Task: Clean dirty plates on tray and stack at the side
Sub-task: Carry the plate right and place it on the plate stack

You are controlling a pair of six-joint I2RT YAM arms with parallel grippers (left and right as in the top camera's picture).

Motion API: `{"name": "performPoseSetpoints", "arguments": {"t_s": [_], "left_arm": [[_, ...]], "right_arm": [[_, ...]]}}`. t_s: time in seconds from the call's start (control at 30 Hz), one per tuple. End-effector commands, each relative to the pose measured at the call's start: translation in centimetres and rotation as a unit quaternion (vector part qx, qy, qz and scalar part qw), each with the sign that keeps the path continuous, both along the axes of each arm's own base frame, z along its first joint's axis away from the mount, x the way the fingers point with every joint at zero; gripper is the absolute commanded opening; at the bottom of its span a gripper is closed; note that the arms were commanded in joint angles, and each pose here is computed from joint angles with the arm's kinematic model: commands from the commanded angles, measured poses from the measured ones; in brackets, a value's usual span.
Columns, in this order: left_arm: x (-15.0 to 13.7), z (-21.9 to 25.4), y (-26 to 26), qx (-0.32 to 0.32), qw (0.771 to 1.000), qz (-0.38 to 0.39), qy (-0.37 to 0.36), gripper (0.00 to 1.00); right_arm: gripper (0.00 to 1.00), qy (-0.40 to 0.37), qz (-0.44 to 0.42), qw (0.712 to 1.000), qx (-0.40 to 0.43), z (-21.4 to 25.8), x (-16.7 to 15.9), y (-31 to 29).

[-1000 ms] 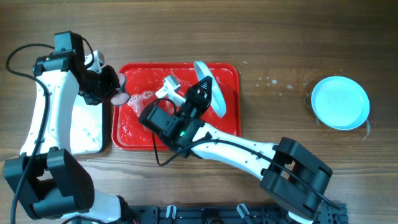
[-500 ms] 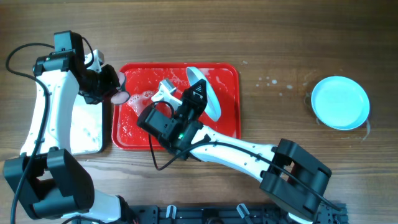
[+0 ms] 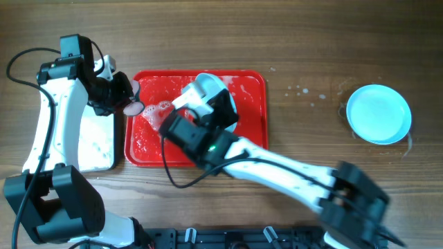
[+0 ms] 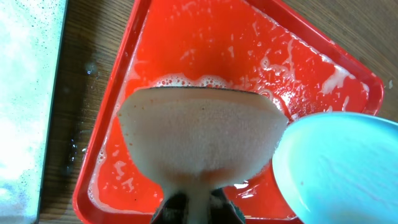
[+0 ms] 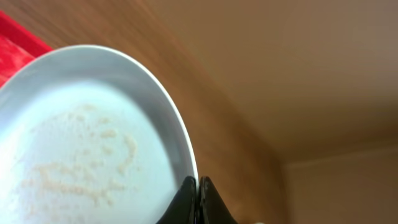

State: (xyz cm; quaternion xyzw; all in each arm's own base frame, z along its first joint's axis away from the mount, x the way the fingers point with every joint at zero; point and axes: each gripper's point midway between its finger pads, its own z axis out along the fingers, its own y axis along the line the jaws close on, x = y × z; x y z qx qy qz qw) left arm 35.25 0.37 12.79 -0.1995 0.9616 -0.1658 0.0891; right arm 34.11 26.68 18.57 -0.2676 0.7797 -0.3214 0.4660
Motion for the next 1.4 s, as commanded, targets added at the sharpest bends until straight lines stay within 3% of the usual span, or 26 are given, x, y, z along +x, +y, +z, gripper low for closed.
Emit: {"name": "performPoseSetpoints", "arguments": {"t_s": [0.0,0.1,0.23,0.5,0.83,1.17,1.37], "left_arm": [[0.4,1.0,-0.2,-0.008,1.000,0.003,-0.015,0.04],[0.4,1.0,-0.2,-0.008,1.000,0.003,-0.015,0.04],[0.4,1.0,-0.2,-0.008,1.000,0.003,-0.015,0.04],[0.4,1.0,-0.2,-0.008,1.000,0.003,-0.016,0.04],[0.6,1.1,-0.2,-0.007,1.000,0.002,-0.020,0.04],[0.8,1.1,-0.2,-0.007,1.000,0.002,-0.025,0.04],[0.9,1.1,-0.2,-0.006,1.000,0.002,-0.027,0.04]], "right_arm": [[0.04,0.046,-0.032,0.979,0.198,2.6,0.9,-3.2],[0.04,0.087,-0.090,0.948,0.291,3.2,1.7,-8.3],[0.04,0.085,-0.184,0.900,0.385,4.0,3.0,-15.2],[0.04,0.047,-0.346,0.799,0.489,2.5,3.8,-29.6],[0.04,-0.038,-0.511,0.696,0.503,-2.6,-1.4,-44.8],[0.04,-0.122,-0.620,0.613,0.474,-8.2,-7.2,-49.6],[0.04,-0.122,-0.626,0.609,0.472,-10.1,-7.9,-49.4]]}}
